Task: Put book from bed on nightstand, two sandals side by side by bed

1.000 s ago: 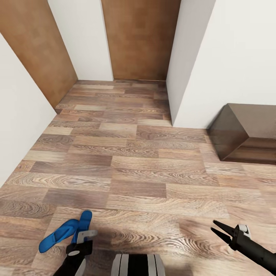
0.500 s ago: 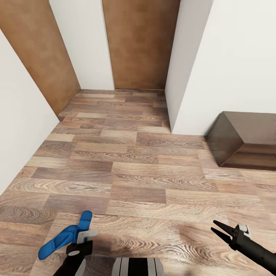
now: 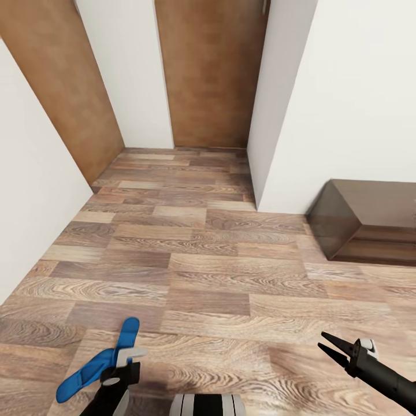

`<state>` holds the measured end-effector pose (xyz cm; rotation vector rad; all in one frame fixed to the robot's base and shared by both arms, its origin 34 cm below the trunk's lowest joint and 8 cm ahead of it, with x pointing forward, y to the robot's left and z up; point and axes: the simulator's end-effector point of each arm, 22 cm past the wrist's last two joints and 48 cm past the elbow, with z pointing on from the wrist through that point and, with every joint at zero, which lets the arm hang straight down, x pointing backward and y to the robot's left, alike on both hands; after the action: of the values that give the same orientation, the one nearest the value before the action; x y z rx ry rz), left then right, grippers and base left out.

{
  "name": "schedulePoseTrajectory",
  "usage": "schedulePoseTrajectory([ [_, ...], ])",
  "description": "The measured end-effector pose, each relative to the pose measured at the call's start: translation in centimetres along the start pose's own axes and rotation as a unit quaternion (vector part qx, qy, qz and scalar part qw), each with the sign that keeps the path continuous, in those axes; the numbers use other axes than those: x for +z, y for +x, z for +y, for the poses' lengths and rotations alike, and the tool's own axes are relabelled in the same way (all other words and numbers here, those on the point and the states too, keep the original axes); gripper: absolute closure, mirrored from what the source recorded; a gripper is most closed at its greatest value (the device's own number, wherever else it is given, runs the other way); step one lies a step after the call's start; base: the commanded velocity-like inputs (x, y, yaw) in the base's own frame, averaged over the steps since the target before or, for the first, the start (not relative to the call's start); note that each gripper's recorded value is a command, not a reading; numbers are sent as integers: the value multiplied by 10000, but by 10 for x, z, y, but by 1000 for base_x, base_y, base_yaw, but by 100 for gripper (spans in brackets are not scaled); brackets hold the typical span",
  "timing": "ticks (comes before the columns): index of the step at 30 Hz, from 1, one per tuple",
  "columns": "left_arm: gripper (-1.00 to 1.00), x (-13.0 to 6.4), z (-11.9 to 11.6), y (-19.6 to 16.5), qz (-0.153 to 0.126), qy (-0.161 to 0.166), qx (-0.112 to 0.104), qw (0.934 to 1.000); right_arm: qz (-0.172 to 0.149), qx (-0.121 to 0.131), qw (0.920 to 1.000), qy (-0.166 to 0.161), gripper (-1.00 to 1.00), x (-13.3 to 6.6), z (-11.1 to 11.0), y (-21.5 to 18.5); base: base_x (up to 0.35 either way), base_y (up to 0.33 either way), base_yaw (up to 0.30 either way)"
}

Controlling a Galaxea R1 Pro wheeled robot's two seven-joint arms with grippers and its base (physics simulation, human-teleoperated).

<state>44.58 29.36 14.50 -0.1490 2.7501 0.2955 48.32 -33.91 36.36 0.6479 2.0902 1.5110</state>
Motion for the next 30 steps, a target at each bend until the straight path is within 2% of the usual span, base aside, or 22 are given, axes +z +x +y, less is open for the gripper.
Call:
schedulePoseTrajectory([
  [7,100,-7,-11,-13,-115,261,-107,9995,-38,-109,9999,-94,-100,-1,12,-4,0,0,0],
  [12,100,-12,-13,-22,-210,332,-153,9991,-66,-185,9997,-160,-100,-2,21,-7,0,0,0],
  [15,100,-16,-20,-28,-268,528,-176,9981,-83,-229,9995,-194,-100,-2,26,-9,0,0,0],
  [18,100,-21,-33,-35,-328,906,-229,9951,-102,-275,9993,-232,-100,-3,31,-10,0,0,0],
  [19,100,-23,-38,-37,-347,1078,-292,9931,-109,-291,9992,-242,-100,-3,33,-11,0,0,0],
  [21,100,-26,-38,-41,-384,1167,-364,9918,-123,-331,9990,-263,-100,-4,36,-12,0,0,0],
  [25,100,-30,-37,-49,-466,1243,-479,9900,-138,-445,9987,-225,-100,-5,39,-13,0,0,0],
  [30,100,-36,-36,-59,-570,1265,-502,9890,-86,-550,9983,-147,-100,-5,41,-11,0,0,0],
])
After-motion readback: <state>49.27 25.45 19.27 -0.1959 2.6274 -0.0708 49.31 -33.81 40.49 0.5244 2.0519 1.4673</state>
